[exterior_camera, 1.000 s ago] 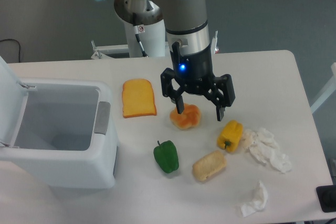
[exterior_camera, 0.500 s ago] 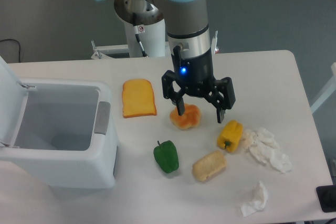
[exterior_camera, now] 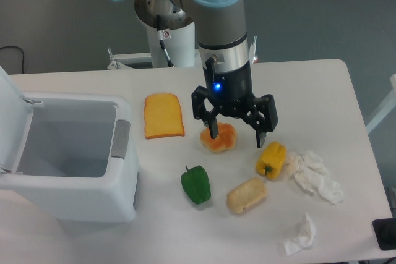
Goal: Pick up the square bread
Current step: 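Move the open gripper over toward the tan rectangular bread roll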
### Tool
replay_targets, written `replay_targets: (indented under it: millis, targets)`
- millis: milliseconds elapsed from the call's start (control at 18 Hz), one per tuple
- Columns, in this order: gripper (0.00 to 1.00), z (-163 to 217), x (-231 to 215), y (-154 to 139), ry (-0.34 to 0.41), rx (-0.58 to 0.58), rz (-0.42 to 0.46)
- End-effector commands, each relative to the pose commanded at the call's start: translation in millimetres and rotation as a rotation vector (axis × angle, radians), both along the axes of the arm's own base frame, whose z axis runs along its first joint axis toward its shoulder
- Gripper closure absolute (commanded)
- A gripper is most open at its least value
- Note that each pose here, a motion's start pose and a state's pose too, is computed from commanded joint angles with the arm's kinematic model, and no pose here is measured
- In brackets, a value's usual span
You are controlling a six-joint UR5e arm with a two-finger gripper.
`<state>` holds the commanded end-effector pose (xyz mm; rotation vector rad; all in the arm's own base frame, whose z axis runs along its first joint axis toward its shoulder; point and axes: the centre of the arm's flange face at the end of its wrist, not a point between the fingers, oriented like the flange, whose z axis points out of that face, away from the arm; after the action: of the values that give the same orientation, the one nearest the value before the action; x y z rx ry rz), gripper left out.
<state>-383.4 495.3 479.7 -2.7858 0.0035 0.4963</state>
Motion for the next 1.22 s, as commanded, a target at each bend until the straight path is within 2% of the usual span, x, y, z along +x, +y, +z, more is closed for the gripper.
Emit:
replay_targets:
  millis: [389, 722, 1000, 1111, 1222]
  targets:
    - [0.0, -10.5, -2.2, 2.4, -0.015, -0.008, -0.003]
    - [0.0, -50.0, -22.4, 14.7, -0.032, -0.033, -0.002]
    - [0.0, -68.5, -54.0, 0.8, -0.059, -0.044, 0.036]
    - [0.0, -74.7, -65.1, -2.7, -0.057, -0.059, 0.006]
    - [0.0, -86.5, -71.4, -4.3, -0.05, -0.096, -0.064]
